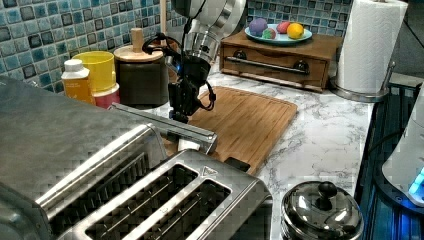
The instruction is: Close the oven.
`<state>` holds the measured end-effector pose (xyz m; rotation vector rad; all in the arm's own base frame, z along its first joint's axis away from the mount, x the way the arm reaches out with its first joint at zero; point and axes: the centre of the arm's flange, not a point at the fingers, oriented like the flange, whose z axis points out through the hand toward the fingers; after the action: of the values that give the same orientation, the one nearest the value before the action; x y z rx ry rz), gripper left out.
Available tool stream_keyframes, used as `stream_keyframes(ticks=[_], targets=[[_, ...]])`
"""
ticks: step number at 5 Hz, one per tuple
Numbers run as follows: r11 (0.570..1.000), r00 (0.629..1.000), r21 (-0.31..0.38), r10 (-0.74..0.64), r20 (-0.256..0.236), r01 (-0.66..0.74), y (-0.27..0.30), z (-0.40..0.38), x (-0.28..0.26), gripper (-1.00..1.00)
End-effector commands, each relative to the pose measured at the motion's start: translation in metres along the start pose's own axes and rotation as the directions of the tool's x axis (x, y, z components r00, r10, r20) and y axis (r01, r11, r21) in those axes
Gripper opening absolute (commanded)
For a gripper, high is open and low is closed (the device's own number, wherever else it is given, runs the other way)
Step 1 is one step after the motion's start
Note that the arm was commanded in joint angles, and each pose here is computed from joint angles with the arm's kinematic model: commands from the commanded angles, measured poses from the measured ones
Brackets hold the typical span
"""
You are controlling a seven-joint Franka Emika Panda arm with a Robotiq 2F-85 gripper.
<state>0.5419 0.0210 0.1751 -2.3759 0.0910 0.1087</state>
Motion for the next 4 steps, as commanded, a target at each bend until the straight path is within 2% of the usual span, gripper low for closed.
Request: stream_keyframes(ticks=[1, 2, 3, 4], targets=[[0.99, 0.988, 0.087, -0.101, -0.115, 0.111, -0.134, -0.038, 0.011, -1.0], [0.982, 0.98, 0.084, -0.161, -0.12, 0.172, -0.174, -0.04, 0.001, -1.0], [0.972, 0.97, 0.055, -0.221, -0.102, 0.227, -0.209, -0.033, -0.004, -1.0], [0.962, 0.956, -0.017, -0.273, -0.11, 0.273, -0.243, -0.027, -0.013, -1.0]])
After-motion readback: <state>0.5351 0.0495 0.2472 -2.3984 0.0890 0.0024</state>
